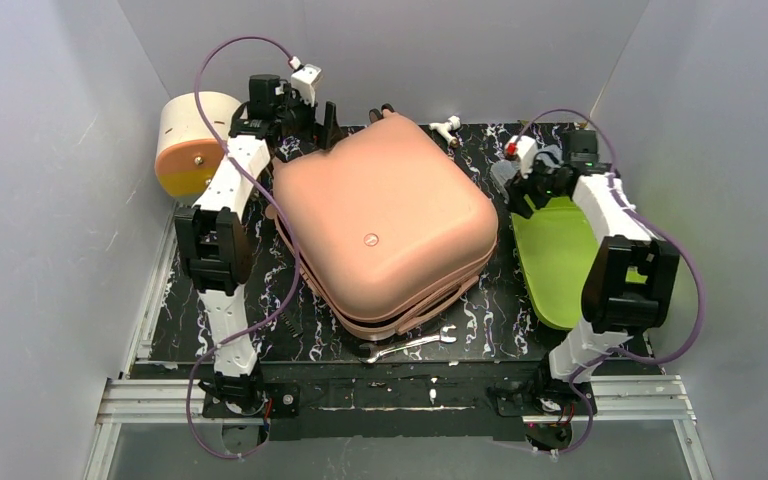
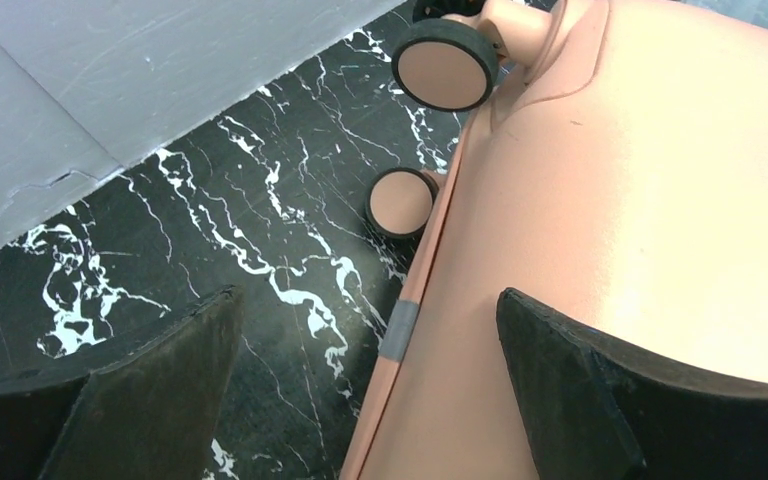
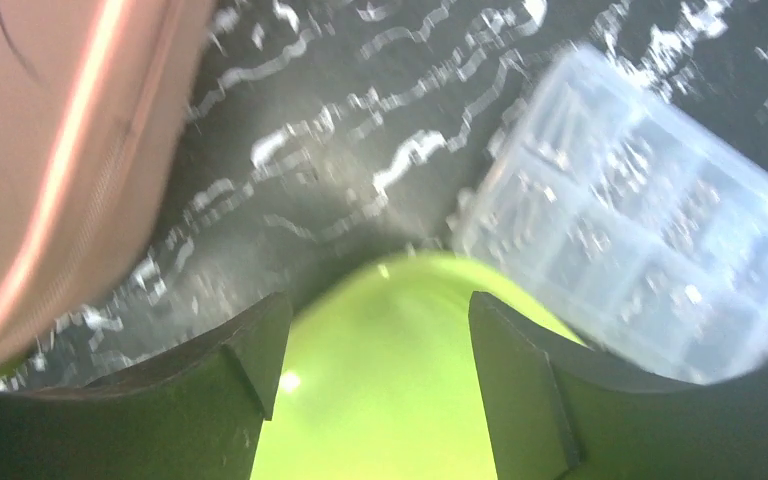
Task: Open, take out, and arrange the luggage
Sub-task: Adjust the luggage at the center of the board, then unzip the zipper of the luggage.
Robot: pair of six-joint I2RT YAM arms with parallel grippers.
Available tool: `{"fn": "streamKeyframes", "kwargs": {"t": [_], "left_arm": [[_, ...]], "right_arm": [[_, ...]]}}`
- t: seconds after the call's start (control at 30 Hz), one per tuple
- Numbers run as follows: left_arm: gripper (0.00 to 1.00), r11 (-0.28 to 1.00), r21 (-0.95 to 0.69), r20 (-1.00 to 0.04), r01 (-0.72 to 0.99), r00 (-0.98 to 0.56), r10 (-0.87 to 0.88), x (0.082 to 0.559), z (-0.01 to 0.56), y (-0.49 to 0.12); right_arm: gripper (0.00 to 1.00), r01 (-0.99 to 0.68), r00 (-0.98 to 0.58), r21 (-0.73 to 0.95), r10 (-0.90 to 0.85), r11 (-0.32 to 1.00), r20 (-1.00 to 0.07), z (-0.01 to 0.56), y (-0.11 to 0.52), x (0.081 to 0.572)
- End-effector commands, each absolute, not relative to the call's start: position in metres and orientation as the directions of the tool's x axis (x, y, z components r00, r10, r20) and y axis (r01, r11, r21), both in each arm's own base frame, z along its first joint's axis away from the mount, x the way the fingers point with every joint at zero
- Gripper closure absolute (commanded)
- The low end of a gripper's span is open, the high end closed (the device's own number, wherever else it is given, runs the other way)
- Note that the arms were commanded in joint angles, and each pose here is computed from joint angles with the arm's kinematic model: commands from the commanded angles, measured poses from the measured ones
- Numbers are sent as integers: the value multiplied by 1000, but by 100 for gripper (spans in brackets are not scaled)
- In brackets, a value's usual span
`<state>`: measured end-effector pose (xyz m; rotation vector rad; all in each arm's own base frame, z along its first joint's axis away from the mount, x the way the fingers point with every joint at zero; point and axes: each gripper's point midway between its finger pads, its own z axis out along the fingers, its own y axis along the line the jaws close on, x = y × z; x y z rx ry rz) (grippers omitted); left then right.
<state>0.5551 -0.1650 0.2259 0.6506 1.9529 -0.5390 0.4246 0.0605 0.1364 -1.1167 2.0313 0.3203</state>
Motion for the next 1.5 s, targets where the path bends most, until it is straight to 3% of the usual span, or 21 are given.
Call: {"fn": "streamKeyframes", "kwargs": {"t": [0.0,0.13,0.27,0.57,0.77,1.07,1.3,1.37,1.47], "left_arm": [[2,638,-290,-816,713,-533,225,478,231,-184],[2,588,-289,-856,756,-479,194,445,261,-177],[2,558,-287,-863,778,-463,203,407,259,-176],[2,544,-255,-889,799,-415,193,361,253,-172],[2,525,-257,-901,811,-398,173,356,268,-176],[2,522,-254,-912,815,-381,151,350,271,-178],[2,489,-249,-921,836,-361,148,340,280,-193],[2,475,-243,-924,846,-351,153,336,282,-198],[2,450,-234,-928,862,-336,160,330,287,-207]], "right_arm": [[24,-854,-224,-202,-690,479,-688,179,24,380],[19,-911,-85,-244,-733,331,-675,170,28,329],[16,-908,25,-301,-680,291,-733,170,51,300],[17,-817,29,-280,-449,503,-893,189,74,316],[20,-848,-16,-194,-391,492,-920,168,84,314],[27,-904,-92,-93,-403,418,-911,138,97,306],[33,-894,-80,-123,-424,432,-902,131,101,318],[36,-888,-64,-152,-443,435,-894,132,102,323],[49,-881,-44,-182,-459,436,-887,133,104,329]]}}
